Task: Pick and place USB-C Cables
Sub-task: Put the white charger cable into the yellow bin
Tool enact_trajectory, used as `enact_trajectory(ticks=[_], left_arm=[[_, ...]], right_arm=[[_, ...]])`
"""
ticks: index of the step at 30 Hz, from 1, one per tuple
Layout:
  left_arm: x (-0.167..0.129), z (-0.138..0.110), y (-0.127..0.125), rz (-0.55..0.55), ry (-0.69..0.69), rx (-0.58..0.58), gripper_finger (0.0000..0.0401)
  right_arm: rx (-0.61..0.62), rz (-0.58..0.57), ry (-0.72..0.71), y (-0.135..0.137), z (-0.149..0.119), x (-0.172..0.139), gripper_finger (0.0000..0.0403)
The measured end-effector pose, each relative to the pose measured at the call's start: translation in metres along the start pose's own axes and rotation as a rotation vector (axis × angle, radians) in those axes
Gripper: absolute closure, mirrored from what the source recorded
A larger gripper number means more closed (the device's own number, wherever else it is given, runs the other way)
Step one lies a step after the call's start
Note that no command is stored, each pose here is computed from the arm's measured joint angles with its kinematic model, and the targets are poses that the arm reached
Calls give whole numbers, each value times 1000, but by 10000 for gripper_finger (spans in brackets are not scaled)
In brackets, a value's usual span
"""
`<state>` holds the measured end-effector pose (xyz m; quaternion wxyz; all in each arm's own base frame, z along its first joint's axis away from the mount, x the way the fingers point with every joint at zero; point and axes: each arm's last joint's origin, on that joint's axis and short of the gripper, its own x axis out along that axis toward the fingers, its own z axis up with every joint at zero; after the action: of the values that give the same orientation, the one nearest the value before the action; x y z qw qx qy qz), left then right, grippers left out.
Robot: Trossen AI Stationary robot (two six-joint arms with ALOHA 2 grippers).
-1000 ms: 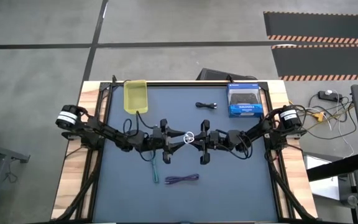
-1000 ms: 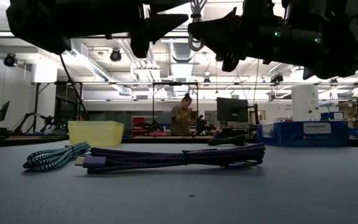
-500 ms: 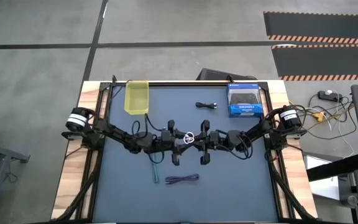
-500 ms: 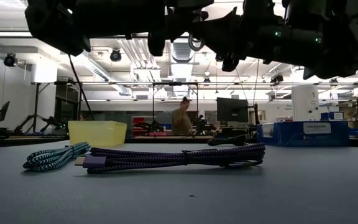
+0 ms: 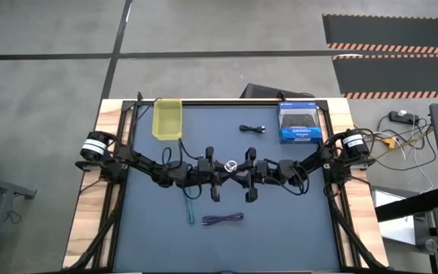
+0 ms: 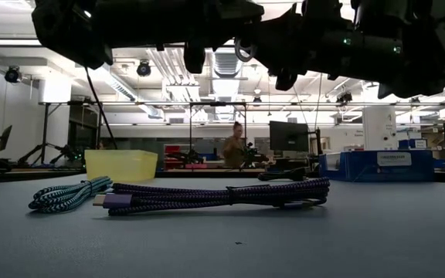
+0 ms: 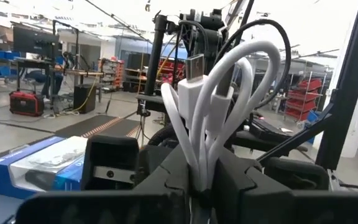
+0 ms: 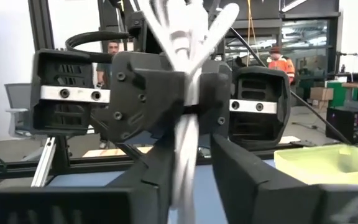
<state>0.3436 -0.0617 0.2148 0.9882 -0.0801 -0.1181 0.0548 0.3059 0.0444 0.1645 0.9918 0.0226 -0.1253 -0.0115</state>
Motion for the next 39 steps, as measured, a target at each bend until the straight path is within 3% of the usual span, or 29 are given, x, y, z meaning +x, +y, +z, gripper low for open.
enact_trajectory(ticks=[9, 19, 31, 39], left_arm=[[-1, 4, 0, 7, 18, -23, 380], [-14, 30, 7, 186, 224, -51, 380], [-45, 68, 45, 548, 509, -219, 381], [-48, 95, 83, 857, 763, -196, 381]], right_arm=[[18, -8, 36, 0, 4, 0, 228], [-4, -7, 233, -2, 35, -7, 222], [-35, -20, 542, -9, 73, -46, 249], [-66, -16, 532, -12, 97, -63, 279]])
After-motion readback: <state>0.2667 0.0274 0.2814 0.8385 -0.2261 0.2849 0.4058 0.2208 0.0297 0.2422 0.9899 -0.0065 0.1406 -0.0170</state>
